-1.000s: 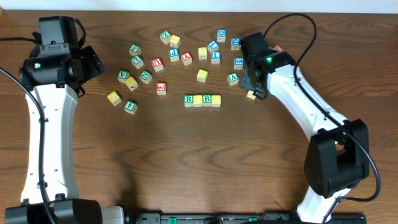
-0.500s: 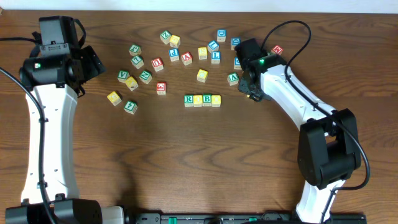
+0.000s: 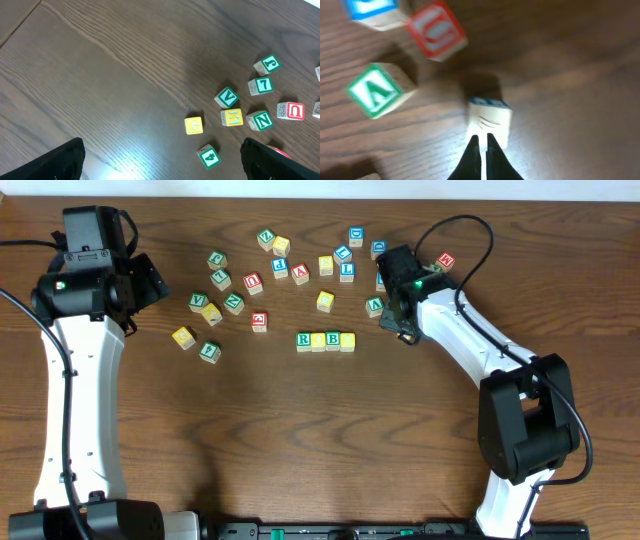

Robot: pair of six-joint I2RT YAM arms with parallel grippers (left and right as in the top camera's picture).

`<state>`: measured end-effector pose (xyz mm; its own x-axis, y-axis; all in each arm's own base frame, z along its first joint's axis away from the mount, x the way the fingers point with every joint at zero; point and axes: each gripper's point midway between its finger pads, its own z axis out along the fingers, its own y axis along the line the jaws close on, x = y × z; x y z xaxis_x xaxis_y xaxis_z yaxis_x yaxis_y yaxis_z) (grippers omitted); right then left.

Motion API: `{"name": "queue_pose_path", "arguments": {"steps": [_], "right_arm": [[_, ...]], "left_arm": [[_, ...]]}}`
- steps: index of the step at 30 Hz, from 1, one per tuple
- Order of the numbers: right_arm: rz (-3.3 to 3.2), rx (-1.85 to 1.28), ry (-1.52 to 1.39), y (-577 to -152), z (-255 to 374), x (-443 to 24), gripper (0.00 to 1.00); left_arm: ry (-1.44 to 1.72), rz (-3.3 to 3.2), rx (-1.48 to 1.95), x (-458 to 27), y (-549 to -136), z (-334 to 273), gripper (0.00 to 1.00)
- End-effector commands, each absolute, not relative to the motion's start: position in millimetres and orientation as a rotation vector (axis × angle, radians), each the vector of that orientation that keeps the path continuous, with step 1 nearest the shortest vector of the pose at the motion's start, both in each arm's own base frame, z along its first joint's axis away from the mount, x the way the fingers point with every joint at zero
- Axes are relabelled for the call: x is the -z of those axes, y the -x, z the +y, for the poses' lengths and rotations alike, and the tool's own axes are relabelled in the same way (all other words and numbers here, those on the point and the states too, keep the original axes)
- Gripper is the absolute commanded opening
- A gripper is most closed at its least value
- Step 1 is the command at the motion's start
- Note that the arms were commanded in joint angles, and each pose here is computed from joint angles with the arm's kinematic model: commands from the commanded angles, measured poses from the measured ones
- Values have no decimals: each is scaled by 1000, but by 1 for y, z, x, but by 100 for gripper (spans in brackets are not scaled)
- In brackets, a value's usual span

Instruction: Spell out ROBOT

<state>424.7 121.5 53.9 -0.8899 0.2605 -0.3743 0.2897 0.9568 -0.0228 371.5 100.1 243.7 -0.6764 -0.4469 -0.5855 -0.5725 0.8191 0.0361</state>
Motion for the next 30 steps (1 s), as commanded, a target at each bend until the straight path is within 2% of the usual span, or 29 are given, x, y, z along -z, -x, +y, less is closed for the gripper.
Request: {"name": "queue_pose_path", "arguments": {"steps": [1, 3, 8, 19, 30], "right_arm": [[2787, 72, 75, -425, 139, -48, 1], [2774, 50, 338, -425, 147, -48, 1], [2715, 174, 659, -427, 139, -48, 1], [2645, 293, 969, -425, 130, -44, 1], [2668, 313, 1013, -414, 124, -32, 1]], "left_arm": [[760, 2424, -315, -243, -367, 104, 98], [760, 2424, -315, -243, -367, 104, 98], [760, 2424, -315, -243, -367, 104, 97], [760, 2424, -315, -243, -367, 104, 97], [760, 2424, -315, -243, -367, 104, 98]]}}
